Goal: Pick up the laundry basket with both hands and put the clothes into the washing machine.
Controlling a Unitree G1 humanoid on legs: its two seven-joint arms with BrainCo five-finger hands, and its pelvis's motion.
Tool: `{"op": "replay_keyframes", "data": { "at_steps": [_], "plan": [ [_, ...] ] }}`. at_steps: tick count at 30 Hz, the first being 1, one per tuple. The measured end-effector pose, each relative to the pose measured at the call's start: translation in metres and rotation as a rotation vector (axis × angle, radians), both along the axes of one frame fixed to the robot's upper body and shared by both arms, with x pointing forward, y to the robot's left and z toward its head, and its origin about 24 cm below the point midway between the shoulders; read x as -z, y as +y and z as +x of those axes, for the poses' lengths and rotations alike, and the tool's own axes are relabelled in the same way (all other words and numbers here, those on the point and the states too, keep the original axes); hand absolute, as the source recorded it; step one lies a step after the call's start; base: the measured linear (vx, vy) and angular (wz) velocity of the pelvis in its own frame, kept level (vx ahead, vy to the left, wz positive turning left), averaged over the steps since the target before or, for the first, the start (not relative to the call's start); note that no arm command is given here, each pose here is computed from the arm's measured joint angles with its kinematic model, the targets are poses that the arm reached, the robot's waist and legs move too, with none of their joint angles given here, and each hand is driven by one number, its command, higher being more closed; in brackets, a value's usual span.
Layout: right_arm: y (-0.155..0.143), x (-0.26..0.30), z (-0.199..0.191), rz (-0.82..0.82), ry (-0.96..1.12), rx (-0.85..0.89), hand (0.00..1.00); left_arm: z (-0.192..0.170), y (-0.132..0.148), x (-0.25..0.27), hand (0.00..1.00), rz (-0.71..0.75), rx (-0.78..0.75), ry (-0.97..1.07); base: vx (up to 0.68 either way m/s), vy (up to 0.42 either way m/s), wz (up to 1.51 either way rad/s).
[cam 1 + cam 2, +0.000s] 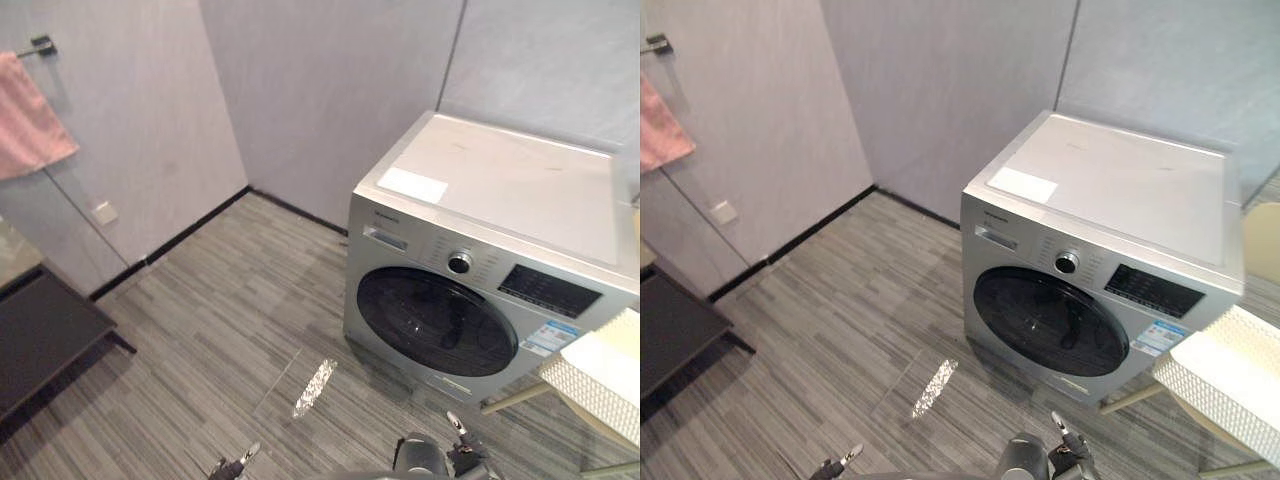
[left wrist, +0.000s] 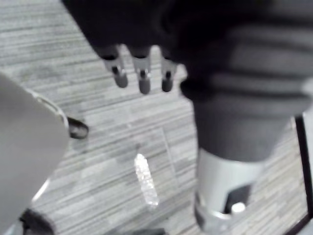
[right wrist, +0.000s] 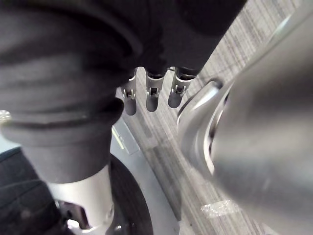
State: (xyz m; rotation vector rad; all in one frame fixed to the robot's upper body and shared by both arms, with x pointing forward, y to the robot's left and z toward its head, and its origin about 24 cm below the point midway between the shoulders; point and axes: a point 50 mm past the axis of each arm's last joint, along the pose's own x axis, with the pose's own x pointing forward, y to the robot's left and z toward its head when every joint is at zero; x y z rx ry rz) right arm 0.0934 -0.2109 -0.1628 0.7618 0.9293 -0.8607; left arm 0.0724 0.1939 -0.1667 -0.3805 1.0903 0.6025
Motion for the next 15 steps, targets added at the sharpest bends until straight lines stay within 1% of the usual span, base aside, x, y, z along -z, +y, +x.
{"op": "replay_keyframes", "data": {
  "at_steps": [2,5,6,7,8,9,10,11,12,13,14,15],
  "plan": [
    [0.005,0.005,-0.014,0.035,0.039,0.058,0.00,0.002,0.005,-0.001,0.00,0.016,0.008,-0.003,0.38,-0.292,0.67],
    [0.010,0.011,-0.043,0.075,0.110,0.148,0.00,-0.002,0.011,-0.002,0.00,0.024,-0.070,-0.006,0.41,-0.425,0.79],
    [0.006,0.010,-0.044,0.067,0.112,0.153,0.00,-0.004,0.011,-0.001,0.00,0.020,-0.089,-0.005,0.62,-0.530,0.79],
    [-0.001,0.009,-0.044,0.051,0.109,0.167,0.00,-0.014,0.003,0.001,0.00,-0.004,-0.116,0.014,0.53,-0.452,0.35],
    [-0.002,0.008,-0.039,0.048,0.097,0.171,0.00,-0.015,0.001,0.002,0.00,-0.014,-0.141,0.013,0.54,-0.464,0.40],
    [-0.004,0.006,-0.028,0.045,0.065,0.186,0.00,-0.016,0.005,0.001,0.00,-0.007,-0.185,0.007,0.41,-0.431,0.38],
    [-0.006,0.005,-0.026,0.036,0.061,0.185,0.00,-0.016,0.005,0.001,0.00,-0.007,-0.190,0.006,0.51,-0.489,0.76],
    [0.000,0.010,-0.041,0.069,0.155,0.190,0.00,-0.012,0.009,0.000,0.00,-0.002,-0.196,-0.011,0.49,-0.431,0.88],
    [0.007,0.013,-0.058,0.084,0.200,0.204,0.00,-0.007,0.014,-0.002,0.00,0.009,-0.198,-0.030,0.62,-0.527,1.44],
    [0.011,0.015,-0.084,0.097,0.291,0.219,0.00,0.001,0.015,-0.005,0.00,0.019,-0.184,-0.060,0.61,-0.481,1.53],
    [0.004,0.014,-0.098,0.090,0.341,0.240,0.00,0.010,0.004,-0.006,0.00,0.000,-0.158,-0.081,0.49,-0.369,1.30],
    [0.002,0.014,-0.100,0.087,0.351,0.248,0.00,0.012,0.001,-0.006,0.00,-0.005,-0.153,-0.090,0.37,-0.231,1.00]
  ]
}}
